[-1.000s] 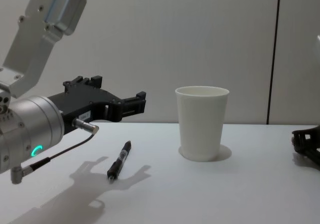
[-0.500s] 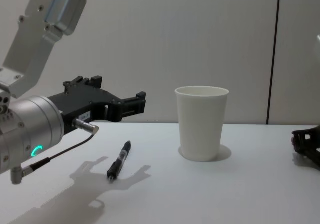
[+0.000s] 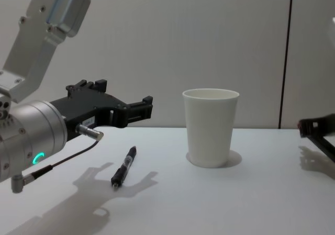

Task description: Place the pen into the pen holder.

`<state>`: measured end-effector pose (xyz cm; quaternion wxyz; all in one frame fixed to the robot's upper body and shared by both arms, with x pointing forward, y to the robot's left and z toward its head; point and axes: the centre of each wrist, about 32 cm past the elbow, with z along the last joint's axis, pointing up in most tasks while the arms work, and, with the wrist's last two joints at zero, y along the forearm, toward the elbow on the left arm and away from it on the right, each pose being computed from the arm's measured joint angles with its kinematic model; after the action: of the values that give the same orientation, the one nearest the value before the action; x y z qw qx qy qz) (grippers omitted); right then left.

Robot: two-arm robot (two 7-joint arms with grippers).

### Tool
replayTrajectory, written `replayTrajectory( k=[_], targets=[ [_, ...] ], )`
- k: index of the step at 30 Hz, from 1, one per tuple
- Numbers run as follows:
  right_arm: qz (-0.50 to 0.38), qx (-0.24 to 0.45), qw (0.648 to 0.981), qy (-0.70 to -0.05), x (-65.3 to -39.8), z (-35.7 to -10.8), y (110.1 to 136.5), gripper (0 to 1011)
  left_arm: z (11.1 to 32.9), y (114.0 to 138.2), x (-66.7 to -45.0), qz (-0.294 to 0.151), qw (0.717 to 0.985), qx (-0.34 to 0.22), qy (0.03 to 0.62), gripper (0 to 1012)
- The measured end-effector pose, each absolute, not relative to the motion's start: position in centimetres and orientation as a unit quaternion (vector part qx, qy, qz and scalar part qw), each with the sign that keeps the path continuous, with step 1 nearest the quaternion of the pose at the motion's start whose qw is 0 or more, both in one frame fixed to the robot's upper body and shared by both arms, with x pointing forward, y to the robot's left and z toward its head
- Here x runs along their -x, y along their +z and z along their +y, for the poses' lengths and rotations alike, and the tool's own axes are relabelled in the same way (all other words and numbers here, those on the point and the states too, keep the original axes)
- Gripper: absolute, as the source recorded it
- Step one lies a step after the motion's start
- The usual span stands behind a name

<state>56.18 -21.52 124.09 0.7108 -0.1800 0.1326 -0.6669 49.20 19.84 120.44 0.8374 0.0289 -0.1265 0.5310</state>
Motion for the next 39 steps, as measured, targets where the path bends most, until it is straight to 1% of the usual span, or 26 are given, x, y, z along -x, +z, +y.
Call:
replayTrajectory(
  k=[14,29,35,39],
  targets=[
    [0.066,0.108,0.733,-0.669,-55.2,-20.6,124.8,198,19.8,120.4,-49.2,-0.126,0.837,-0.029,0.531,1003],
    [-0.013,0.018,0.746,-0.666,-54.4,-19.6,125.4,198,19.8,120.4,-49.2,-0.126,0.837,-0.029,0.531,1003],
    [-0.033,-0.002,0.75,-0.661,-54.4,-19.2,125.3,198,19.8,120.4,-49.2,-0.126,0.837,-0.029,0.531,1003],
    [-0.04,-0.006,0.759,-0.65,-54.6,-18.6,125.5,198,19.8,120.4,-49.2,-0.126,0.837,-0.029,0.531,1004]
  ],
)
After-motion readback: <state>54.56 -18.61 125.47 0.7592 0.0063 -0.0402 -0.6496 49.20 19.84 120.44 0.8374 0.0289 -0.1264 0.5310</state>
